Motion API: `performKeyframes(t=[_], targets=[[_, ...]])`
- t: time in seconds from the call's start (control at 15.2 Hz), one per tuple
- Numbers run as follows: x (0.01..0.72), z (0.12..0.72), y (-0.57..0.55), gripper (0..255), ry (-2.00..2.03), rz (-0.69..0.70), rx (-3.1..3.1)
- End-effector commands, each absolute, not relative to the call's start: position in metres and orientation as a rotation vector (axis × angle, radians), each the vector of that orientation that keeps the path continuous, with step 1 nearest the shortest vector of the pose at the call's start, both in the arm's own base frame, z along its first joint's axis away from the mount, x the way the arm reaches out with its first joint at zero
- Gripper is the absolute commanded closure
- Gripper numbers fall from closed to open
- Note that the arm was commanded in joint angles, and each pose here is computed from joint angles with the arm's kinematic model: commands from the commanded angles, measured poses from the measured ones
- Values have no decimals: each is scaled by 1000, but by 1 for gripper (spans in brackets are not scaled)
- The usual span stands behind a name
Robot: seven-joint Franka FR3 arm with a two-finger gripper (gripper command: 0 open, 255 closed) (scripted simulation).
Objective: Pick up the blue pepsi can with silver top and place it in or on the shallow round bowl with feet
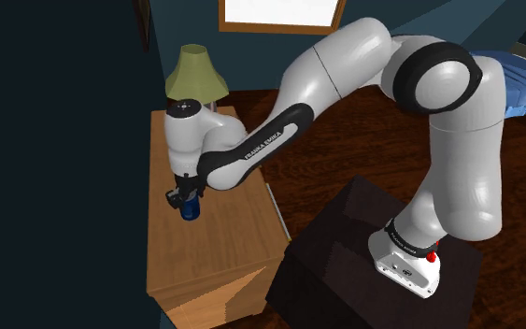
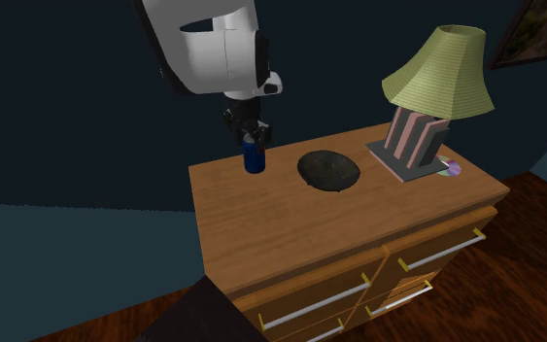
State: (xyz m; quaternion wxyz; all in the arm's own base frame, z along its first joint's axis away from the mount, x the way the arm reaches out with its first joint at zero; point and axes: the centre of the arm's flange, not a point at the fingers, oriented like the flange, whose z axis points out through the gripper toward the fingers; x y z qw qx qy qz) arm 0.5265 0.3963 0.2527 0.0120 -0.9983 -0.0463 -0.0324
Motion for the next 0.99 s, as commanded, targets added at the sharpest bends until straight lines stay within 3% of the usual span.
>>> performKeyframes(t=[0.0, 0.92], targets=[[527, 263, 397, 255, -144, -101, -3113], [535, 332, 387, 255, -144, -101, -3113]])
